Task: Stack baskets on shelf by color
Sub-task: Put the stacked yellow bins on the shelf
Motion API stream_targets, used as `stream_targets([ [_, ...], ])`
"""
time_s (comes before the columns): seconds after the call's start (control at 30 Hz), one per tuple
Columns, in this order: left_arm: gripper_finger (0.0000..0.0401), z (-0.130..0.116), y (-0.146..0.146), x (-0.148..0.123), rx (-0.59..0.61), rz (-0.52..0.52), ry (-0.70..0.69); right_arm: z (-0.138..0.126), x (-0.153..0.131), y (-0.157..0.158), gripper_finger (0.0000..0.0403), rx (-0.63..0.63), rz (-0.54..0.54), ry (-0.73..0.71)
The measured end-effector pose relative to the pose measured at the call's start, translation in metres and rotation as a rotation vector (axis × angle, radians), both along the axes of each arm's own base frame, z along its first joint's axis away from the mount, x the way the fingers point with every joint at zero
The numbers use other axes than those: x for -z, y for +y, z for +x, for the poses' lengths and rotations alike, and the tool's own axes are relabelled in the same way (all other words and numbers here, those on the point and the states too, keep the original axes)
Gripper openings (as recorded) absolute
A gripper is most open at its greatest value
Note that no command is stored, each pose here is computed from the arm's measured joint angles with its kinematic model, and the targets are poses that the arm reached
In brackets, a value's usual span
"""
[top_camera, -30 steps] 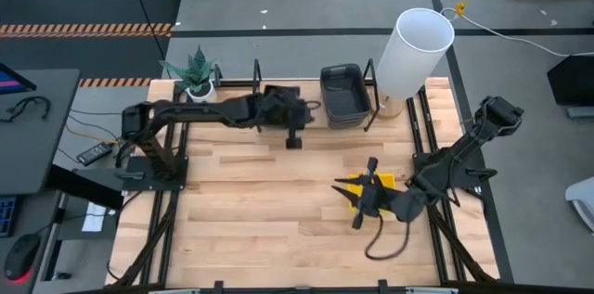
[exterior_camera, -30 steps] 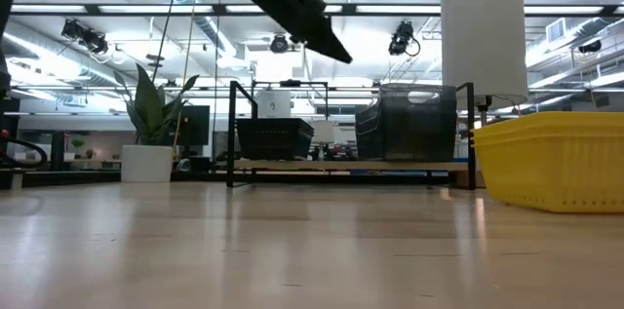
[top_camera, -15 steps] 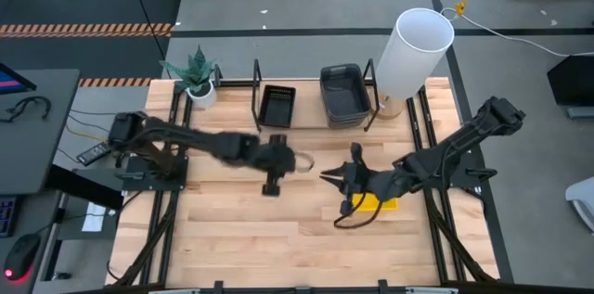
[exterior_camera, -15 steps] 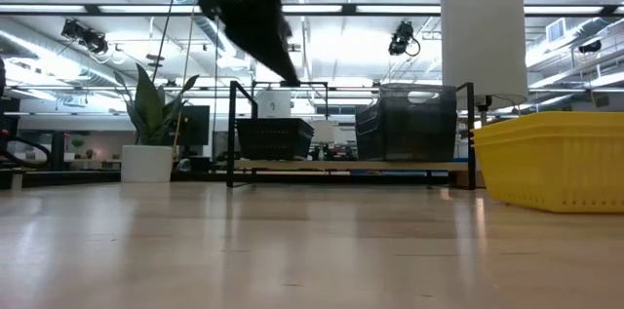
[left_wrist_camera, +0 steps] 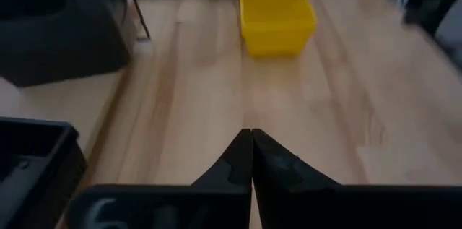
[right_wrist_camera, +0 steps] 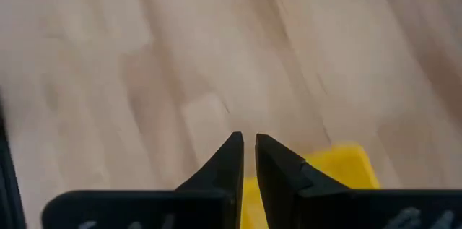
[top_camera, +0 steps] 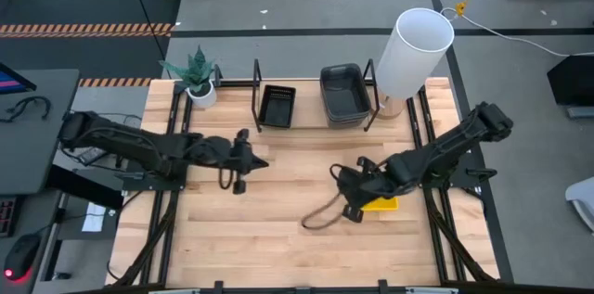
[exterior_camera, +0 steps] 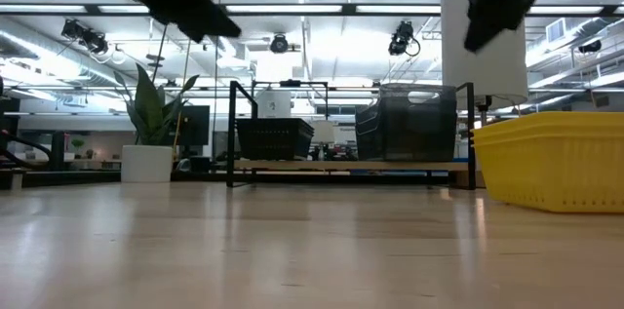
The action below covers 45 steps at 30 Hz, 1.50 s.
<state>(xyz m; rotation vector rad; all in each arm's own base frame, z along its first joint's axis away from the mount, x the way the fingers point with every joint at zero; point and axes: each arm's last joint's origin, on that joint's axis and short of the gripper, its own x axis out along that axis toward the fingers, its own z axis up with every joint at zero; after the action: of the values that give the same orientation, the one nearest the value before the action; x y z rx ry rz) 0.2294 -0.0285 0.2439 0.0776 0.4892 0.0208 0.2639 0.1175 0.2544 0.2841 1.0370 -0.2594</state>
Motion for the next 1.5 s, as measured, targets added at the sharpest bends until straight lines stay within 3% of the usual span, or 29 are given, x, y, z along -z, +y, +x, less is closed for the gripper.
stream_targets([
  [0.2, 0.0014, -0.023, 0.003, -0.002, -0.026, -0.073, -0.079, 0.009, 0.004, -0.016, 0.0080, 0.240, 0.110, 0.243],
  [0.4, 0.0022, -0.034, 0.003, -0.012, 0.001, -0.040, -0.123, 0.020, 0.013, -0.029, 0.0161, 0.397, 0.224, 0.295],
  [0.63, 0.0010, -0.042, -0.001, -0.018, 0.044, -0.008, -0.151, 0.028, 0.026, -0.034, 0.0245, 0.539, 0.242, 0.319],
  [0.8, 0.0014, -0.045, 0.000, -0.017, 0.048, 0.001, -0.169, 0.035, 0.045, -0.034, 0.0269, 0.573, 0.189, 0.373],
  [0.93, 0.0014, -0.058, 0.003, -0.001, 0.034, 0.001, -0.193, 0.039, 0.061, -0.034, 0.0265, 0.578, 0.159, 0.428],
  [1.13, 0.0009, -0.082, 0.009, 0.001, -0.003, -0.032, -0.293, 0.046, 0.081, -0.034, 0.0232, 0.594, 0.164, 0.491],
  [1.3, 0.0011, -0.103, 0.012, 0.003, -0.012, -0.088, -0.369, 0.050, 0.096, -0.034, 0.0177, 0.594, 0.188, 0.552],
  [1.5, 0.0010, -0.120, 0.014, 0.010, -0.013, -0.115, -0.405, 0.051, 0.104, -0.027, 0.0087, 0.485, 0.245, 0.627],
])
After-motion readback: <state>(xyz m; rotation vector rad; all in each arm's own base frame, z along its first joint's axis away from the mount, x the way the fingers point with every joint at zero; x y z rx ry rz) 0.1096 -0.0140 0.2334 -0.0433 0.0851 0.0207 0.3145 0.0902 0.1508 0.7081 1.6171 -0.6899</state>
